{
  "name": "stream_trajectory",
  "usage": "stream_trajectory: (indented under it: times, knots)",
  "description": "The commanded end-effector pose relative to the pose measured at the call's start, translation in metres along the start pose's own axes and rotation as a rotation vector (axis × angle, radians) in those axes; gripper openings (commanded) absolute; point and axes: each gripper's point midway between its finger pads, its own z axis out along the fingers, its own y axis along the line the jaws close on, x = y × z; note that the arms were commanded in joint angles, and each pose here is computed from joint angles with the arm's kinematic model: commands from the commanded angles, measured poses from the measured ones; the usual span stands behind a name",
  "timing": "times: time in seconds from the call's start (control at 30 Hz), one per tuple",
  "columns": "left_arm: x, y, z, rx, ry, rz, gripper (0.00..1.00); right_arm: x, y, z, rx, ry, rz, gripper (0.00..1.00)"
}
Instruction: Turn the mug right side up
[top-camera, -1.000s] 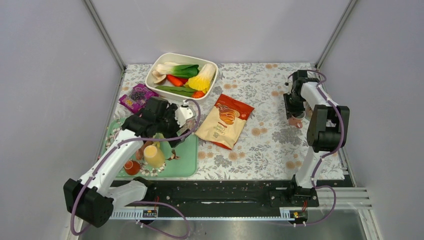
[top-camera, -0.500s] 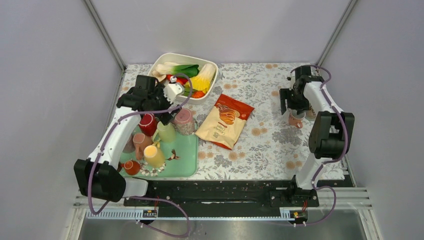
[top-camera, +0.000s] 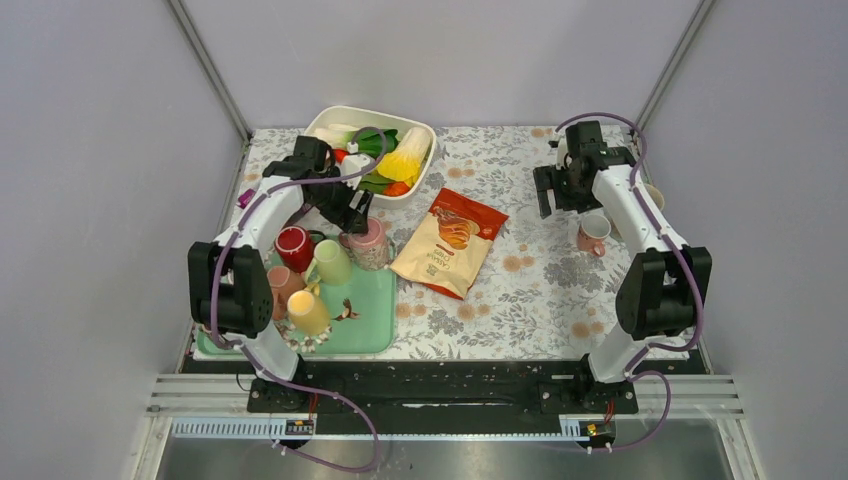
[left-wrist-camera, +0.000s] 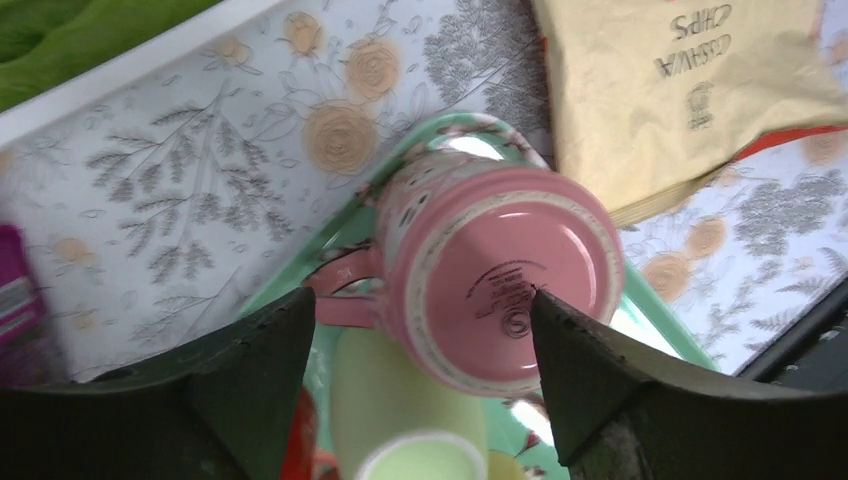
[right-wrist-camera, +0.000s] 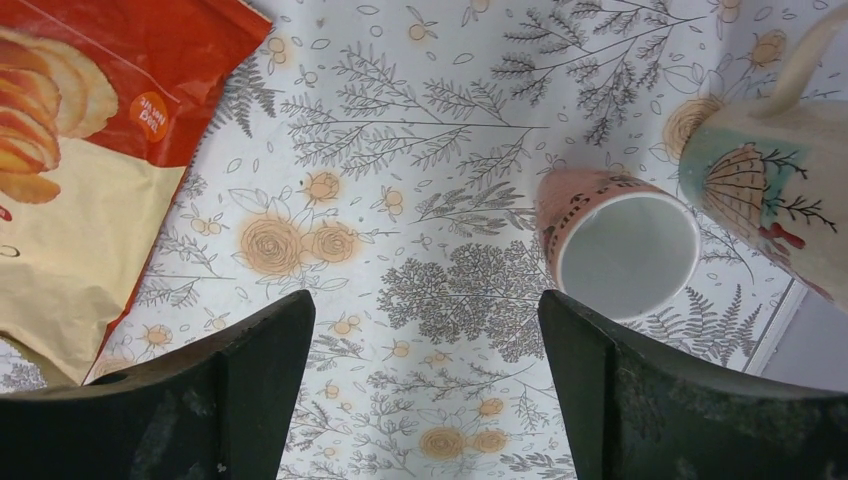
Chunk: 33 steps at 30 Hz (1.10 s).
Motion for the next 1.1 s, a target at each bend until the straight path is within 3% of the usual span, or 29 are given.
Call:
stream_trajectory:
  times: [0.0, 0.53, 0.8, 0.93, 1.07]
  knots:
    - [-0.019, -0.015, -0.002, 0.075, -0.066, -0.023, 0.78, -0.011, 0.005, -0.024, 0.019, -0.062, -0.029, 0.92]
    - [0.015, -0.078, -0.004, 0.218, -0.008, 0.063, 0.76, -0.011, 0.024, -0.033, -0.010, -0.082, -0.076, 0.92]
    - [0.022, -0.105, -0.028, 0.310, 0.015, 0.213, 0.84, -0.007, 0.028, -0.028, -0.017, -0.066, -0.089, 0.91]
    - [0.018, -0.093, -0.037, 0.244, 0.007, 0.266, 0.93, -0.005, 0.030, -0.026, -0.022, -0.059, -0.093, 0.91]
    - [0.008, -0.084, -0.048, 0.200, -0.030, 0.288, 0.95, -0.003, 0.032, -0.025, -0.025, -0.054, -0.103, 0.91]
